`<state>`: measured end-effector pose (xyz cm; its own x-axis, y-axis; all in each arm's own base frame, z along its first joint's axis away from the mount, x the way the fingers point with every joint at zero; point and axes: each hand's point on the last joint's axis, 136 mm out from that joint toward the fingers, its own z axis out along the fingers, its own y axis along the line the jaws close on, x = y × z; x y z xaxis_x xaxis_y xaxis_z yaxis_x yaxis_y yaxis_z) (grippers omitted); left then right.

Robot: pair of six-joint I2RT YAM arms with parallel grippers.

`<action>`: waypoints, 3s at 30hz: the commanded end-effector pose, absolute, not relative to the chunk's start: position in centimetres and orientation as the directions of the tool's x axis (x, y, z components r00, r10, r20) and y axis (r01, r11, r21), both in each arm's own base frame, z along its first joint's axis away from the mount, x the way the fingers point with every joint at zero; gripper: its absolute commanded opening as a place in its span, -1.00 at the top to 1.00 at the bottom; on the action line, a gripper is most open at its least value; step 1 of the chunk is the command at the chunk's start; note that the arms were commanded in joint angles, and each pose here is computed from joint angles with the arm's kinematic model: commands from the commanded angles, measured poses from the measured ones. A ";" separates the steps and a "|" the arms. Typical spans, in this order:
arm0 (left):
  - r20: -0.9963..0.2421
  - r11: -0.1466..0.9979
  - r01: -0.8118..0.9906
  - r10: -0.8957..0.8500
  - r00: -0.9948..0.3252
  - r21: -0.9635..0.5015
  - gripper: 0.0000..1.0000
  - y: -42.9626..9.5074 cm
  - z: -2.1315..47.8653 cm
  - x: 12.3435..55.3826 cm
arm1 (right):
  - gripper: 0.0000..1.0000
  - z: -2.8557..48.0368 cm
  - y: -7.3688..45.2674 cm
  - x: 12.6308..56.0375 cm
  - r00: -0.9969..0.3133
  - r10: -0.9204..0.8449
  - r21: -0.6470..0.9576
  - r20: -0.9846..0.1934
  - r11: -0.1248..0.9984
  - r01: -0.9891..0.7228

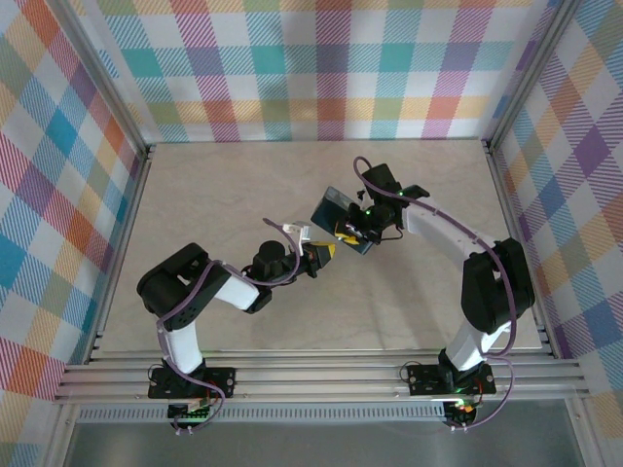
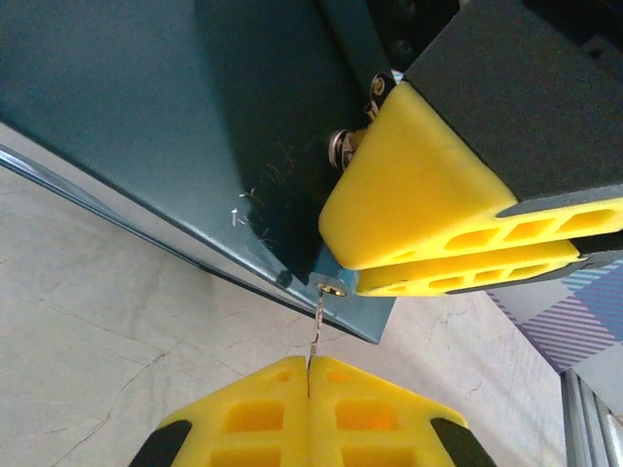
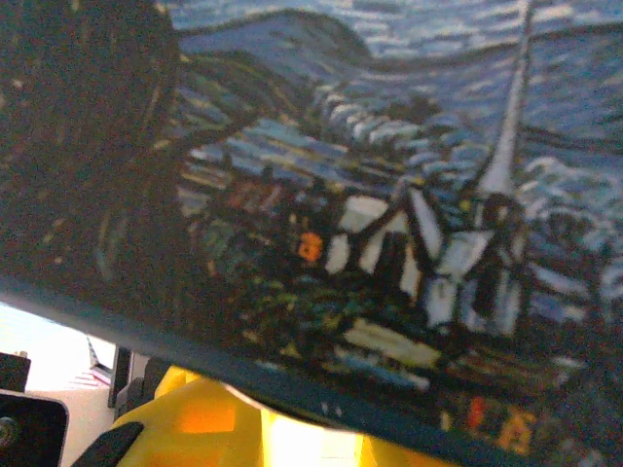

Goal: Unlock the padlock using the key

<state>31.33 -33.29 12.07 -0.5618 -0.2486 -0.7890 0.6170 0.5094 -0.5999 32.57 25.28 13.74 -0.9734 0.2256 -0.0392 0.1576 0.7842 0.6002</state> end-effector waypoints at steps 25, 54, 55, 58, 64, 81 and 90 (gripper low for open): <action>-0.795 0.456 0.656 -0.271 -0.542 -0.602 1.00 -33.7 13.3 30.4 | 1.00 15.6 25.1 33.0 -0.970 0.230 0.650 -0.075 0.749 0.127; -0.764 0.396 0.654 -0.321 -0.559 -0.645 1.00 -34.3 14.6 30.9 | 1.00 15.4 25.1 32.2 -0.974 0.214 0.664 -0.072 0.739 0.114; -0.764 0.394 0.655 -0.322 -0.559 -0.645 1.00 -34.4 14.7 30.9 | 1.00 15.4 25.0 32.2 -0.974 0.216 0.664 -0.071 0.739 0.115; -0.763 0.394 0.654 -0.322 -0.560 -0.646 1.00 -34.3 14.7 30.9 | 1.00 15.3 24.9 32.2 -0.974 0.217 0.663 -0.071 0.739 0.116; -0.763 0.387 0.658 -0.321 -0.560 -0.646 1.00 -34.3 14.9 30.7 | 1.00 15.4 24.8 32.3 -0.973 0.218 0.667 -0.074 0.736 0.114; -0.752 0.366 0.657 -0.344 -0.563 -0.659 1.00 -34.4 15.8 31.2 | 1.00 15.6 25.4 31.7 -0.982 0.177 0.699 -0.073 0.711 0.076; -0.734 0.350 0.645 -0.341 -0.587 -0.679 1.00 -34.1 15.3 32.0 | 1.00 16.7 26.1 29.9 -0.995 0.068 0.742 -0.073 0.671 -0.009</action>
<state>30.99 -33.84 12.87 -0.6318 -0.2936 -0.7174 0.6006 0.3997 -0.6925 31.63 24.71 14.21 -0.9840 0.1694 -0.0558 0.0885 0.7352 0.6721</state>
